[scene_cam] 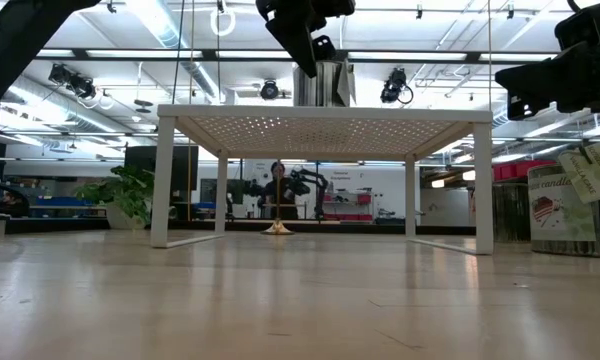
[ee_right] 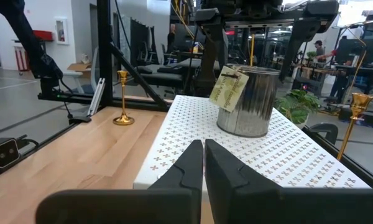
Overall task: Pick & Place candle stick holders
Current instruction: Put the left metal lid scented candle on the shelf
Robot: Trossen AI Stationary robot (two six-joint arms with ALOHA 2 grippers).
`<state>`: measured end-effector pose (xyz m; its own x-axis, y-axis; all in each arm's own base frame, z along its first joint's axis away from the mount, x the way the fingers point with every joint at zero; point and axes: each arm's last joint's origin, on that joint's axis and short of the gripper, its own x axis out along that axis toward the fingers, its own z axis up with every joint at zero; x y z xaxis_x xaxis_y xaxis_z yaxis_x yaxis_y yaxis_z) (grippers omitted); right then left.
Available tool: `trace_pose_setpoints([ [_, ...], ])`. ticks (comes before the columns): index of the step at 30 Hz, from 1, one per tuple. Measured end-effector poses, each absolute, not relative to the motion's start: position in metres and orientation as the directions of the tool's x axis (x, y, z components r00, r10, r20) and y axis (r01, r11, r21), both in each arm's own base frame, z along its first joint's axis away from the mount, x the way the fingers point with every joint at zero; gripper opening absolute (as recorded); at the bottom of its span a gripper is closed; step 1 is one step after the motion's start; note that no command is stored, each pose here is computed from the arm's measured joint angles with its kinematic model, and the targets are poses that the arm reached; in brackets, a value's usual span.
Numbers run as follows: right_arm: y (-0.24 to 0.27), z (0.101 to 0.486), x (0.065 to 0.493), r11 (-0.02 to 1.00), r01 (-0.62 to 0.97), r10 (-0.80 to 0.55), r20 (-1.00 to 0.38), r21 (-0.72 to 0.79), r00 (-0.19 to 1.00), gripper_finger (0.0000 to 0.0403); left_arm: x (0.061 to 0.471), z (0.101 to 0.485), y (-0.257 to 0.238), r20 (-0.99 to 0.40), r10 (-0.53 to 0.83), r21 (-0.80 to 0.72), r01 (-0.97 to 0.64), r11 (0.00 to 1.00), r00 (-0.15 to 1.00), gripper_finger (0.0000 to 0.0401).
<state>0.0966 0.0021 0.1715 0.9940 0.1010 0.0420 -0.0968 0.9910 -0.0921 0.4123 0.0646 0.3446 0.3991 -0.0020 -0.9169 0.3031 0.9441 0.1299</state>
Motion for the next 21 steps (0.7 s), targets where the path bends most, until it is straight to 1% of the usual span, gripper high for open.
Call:
trace_pose_setpoints([
  [11,0.002,0.172,0.097,0.991,-0.097,0.101,0.042,-0.092,0.994,0.0021,0.408,0.351,0.064,-0.915,0.029,0.155,0.283,0.947,0.403,0.0397],
  [21,0.002,0.172,0.097,0.991,-0.097,0.101,0.042,-0.092,0.994,0.0021,0.406,0.369,0.064,-0.888,0.031,0.168,0.259,0.951,0.459,0.0397],
])
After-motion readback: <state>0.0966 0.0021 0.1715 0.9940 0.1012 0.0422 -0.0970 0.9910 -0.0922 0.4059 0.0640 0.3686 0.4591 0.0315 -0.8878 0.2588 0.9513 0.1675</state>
